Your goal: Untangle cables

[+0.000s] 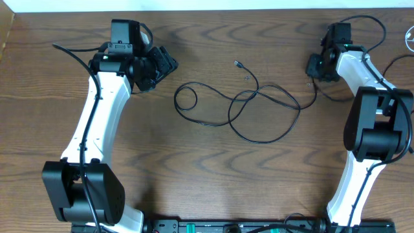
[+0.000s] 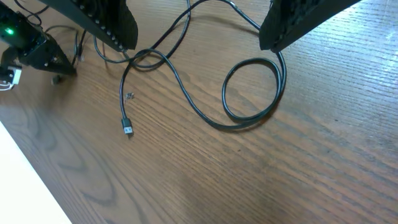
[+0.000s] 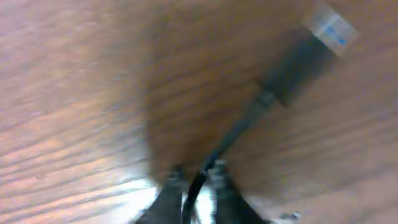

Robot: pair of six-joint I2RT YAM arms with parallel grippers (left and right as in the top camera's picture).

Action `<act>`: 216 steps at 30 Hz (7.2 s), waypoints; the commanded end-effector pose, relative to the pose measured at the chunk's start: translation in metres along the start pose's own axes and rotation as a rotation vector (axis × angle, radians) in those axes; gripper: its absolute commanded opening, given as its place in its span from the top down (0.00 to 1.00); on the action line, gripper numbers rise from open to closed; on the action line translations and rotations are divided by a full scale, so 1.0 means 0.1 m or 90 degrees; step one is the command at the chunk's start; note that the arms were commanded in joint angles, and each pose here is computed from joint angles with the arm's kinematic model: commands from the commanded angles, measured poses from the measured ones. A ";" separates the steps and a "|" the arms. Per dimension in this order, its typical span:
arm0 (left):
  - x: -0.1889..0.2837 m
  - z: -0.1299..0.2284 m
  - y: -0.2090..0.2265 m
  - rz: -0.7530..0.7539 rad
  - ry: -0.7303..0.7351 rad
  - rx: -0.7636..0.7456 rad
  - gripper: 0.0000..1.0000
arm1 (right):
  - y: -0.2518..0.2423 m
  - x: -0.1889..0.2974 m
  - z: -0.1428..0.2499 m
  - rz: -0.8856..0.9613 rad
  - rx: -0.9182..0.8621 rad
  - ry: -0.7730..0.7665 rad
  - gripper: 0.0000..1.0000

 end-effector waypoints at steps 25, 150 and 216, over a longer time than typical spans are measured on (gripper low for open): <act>-0.02 -0.01 0.02 -0.013 -0.003 -0.010 0.00 | -2.39 1.76 -1.09 0.386 -0.388 -0.220 0.99; -0.02 -0.01 0.02 -0.013 -0.003 -0.010 0.00 | 0.36 1.39 -0.56 -0.240 0.217 -0.060 0.01; -0.02 -0.01 0.02 -0.013 -0.003 -0.010 0.00 | 1.30 0.25 1.15 -0.049 0.477 0.027 0.99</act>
Point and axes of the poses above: each gripper's point midway between its finger pads, its own x axis back along the fingers, its own y axis along the line the jaws close on, z = x × y, the point moved 7 cm from there along x, back along the fingers, and after that the axes turned 3 degrees about -x, right-handed, at the moved point
